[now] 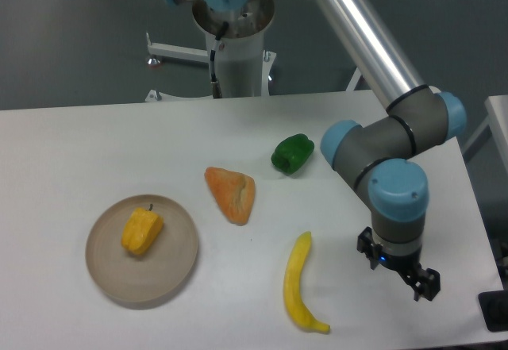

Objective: Pick up the yellow pepper from the plate
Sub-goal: 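Move the open gripper over toward the plate with the yellow pepper, then lower the gripper around the yellow pepper on the plate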

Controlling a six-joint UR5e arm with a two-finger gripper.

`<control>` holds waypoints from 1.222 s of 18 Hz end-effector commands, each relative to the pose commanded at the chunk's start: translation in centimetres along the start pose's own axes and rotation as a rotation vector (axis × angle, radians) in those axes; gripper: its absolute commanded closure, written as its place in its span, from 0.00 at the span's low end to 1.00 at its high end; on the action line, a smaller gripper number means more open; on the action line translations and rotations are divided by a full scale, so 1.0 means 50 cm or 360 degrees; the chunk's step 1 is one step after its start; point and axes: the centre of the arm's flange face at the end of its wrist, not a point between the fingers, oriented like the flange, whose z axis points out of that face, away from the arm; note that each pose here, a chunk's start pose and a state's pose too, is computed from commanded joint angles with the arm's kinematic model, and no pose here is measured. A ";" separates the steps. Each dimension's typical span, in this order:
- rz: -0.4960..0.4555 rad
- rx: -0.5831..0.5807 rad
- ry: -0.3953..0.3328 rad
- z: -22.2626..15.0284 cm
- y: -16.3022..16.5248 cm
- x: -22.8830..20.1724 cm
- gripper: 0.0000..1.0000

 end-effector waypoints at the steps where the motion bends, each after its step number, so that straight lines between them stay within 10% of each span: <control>1: -0.0044 0.0005 0.0008 -0.015 -0.014 0.022 0.00; 11: -0.0669 0.0173 0.0328 -0.165 -0.177 0.264 0.00; 22: -0.0641 0.0070 0.0491 -0.168 -0.306 0.560 0.00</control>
